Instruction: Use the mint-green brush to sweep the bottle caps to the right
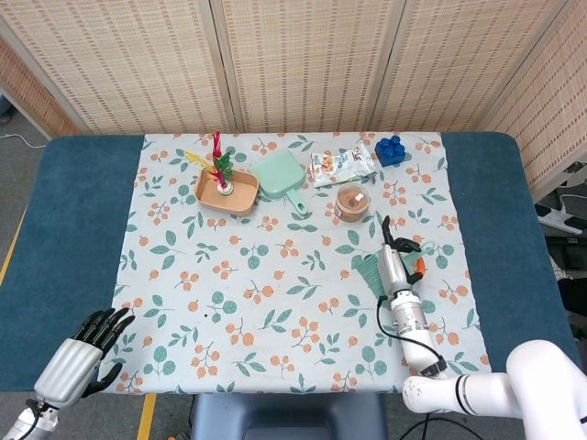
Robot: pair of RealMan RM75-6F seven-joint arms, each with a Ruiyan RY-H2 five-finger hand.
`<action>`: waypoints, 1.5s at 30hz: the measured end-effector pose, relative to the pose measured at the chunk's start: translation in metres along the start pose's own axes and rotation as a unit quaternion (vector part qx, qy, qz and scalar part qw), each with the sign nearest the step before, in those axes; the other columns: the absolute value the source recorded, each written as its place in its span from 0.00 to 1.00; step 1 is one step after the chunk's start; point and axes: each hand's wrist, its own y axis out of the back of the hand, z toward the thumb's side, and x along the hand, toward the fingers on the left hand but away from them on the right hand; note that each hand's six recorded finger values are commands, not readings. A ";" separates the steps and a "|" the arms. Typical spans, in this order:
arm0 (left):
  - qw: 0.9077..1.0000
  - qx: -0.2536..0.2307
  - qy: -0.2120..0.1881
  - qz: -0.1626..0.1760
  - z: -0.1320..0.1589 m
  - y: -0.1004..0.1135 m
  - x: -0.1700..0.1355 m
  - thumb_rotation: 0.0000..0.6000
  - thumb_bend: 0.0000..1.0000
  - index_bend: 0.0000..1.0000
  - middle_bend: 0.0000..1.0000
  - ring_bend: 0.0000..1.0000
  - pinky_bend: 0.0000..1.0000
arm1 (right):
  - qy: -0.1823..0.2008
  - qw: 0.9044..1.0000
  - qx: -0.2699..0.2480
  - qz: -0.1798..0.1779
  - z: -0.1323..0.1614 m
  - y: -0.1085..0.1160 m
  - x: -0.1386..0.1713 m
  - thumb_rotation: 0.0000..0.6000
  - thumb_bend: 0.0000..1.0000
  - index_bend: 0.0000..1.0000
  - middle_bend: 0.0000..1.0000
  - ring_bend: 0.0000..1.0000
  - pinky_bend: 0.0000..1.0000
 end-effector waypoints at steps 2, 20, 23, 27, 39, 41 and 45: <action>1.000 0.002 0.005 -0.004 -0.002 -0.002 0.002 1.00 0.39 0.00 0.00 0.00 0.10 | -0.005 1.000 0.005 0.011 -0.001 -0.008 -0.006 1.00 0.45 1.00 0.82 0.59 0.00; 0.999 0.018 0.023 -0.022 -0.005 -0.016 0.016 1.00 0.39 0.00 0.00 0.00 0.10 | -0.050 0.993 0.076 0.080 -0.021 -0.080 -0.047 1.00 0.45 1.00 0.82 0.59 0.00; 0.999 0.018 0.024 -0.022 -0.006 -0.016 0.016 1.00 0.39 0.00 0.00 0.00 0.10 | -0.052 0.993 0.071 0.084 -0.025 -0.088 -0.046 1.00 0.45 1.00 0.82 0.59 0.00; 0.999 0.018 0.020 -0.020 -0.004 -0.015 0.015 1.00 0.39 0.00 0.00 0.00 0.10 | -0.055 0.995 0.033 0.076 -0.032 -0.091 -0.045 1.00 0.45 1.00 0.82 0.59 0.00; 1.000 0.009 0.006 -0.017 0.003 -0.013 0.011 1.00 0.39 0.00 0.00 0.00 0.11 | -0.019 0.953 -0.303 0.016 -0.073 -0.064 0.004 1.00 0.45 1.00 0.82 0.59 0.00; 1.000 0.007 0.004 -0.019 0.003 -0.013 0.011 1.00 0.39 0.00 0.00 0.00 0.10 | 0.000 0.931 -0.365 0.013 -0.073 -0.055 0.019 1.00 0.45 1.00 0.82 0.59 0.00; 1.000 0.004 -0.005 -0.016 0.007 -0.011 0.008 1.00 0.39 0.00 0.00 0.00 0.11 | 0.039 0.882 -0.469 0.011 -0.060 -0.040 0.053 1.00 0.45 1.00 0.82 0.59 0.00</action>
